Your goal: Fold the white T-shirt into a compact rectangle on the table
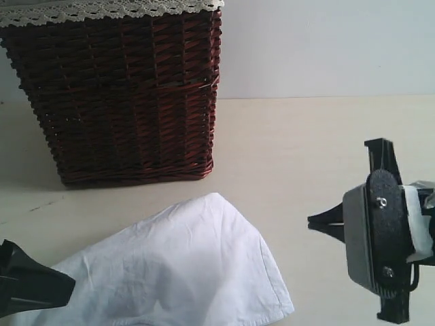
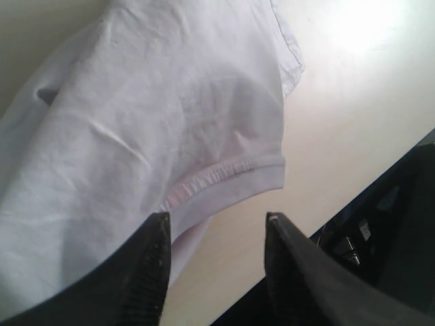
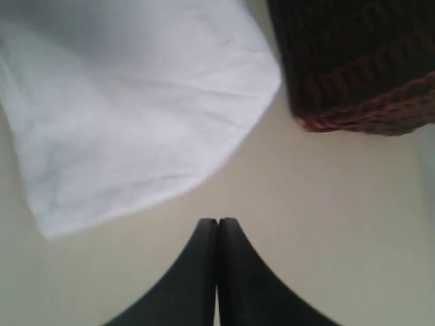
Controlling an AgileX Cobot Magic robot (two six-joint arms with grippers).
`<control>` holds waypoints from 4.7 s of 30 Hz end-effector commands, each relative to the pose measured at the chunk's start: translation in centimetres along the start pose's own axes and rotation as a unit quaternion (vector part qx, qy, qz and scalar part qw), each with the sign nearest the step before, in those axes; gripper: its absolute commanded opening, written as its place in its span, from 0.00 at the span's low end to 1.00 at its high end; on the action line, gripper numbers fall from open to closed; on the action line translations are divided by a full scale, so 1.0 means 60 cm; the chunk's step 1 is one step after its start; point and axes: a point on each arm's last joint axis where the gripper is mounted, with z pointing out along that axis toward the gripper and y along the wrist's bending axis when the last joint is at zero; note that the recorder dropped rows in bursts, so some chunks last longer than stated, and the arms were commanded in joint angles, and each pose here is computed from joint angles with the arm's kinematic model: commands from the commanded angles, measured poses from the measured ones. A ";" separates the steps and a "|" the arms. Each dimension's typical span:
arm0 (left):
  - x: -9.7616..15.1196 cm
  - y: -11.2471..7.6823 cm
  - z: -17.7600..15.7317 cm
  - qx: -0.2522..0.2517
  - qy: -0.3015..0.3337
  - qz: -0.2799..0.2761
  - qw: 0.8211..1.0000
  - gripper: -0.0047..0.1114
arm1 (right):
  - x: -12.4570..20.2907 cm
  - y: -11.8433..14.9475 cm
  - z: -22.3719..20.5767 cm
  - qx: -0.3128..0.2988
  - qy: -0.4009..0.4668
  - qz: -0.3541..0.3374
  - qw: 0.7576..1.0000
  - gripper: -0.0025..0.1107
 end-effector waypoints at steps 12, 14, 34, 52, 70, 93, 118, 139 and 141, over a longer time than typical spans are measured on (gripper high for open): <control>-0.001 -0.005 -0.001 0.015 -0.011 -0.011 1.000 0.42 | 0.017 -0.050 -0.029 0.169 0.173 -0.016 0.970 0.02; -0.001 -0.005 -0.001 0.016 -0.011 -0.011 1.000 0.42 | 0.014 -0.066 -0.036 0.200 0.185 0.019 0.962 0.02; 0.005 -0.012 -0.001 0.037 0.008 -0.007 0.999 0.42 | -0.033 -0.056 0.048 -0.077 0.217 0.564 0.793 0.02; 0.042 0.021 0.030 -0.007 0.017 0.021 1.000 0.42 | -0.004 0.012 0.076 -0.126 0.193 0.542 0.808 0.43; 0.042 0.019 0.030 -0.003 0.017 0.018 1.000 0.42 | 0.027 0.050 0.161 -0.170 0.203 0.614 0.744 0.45; -0.001 -0.034 0.013 0.151 -0.130 0.104 0.974 0.47 | -0.198 -0.181 -0.010 -0.151 -0.152 0.510 0.833 0.02; -0.019 -0.051 -0.059 0.026 -0.261 0.290 0.920 0.49 | -0.237 -0.179 0.021 -0.369 -0.230 0.453 0.779 0.02; -0.033 -0.057 -0.067 0.013 -0.316 0.344 0.884 0.41 | -0.275 -0.149 0.066 -0.390 -0.227 0.473 0.756 0.02; -0.035 -0.057 -0.066 0.019 -0.319 0.333 0.887 0.29 | -0.277 -0.147 0.065 -0.393 -0.228 0.472 0.756 0.02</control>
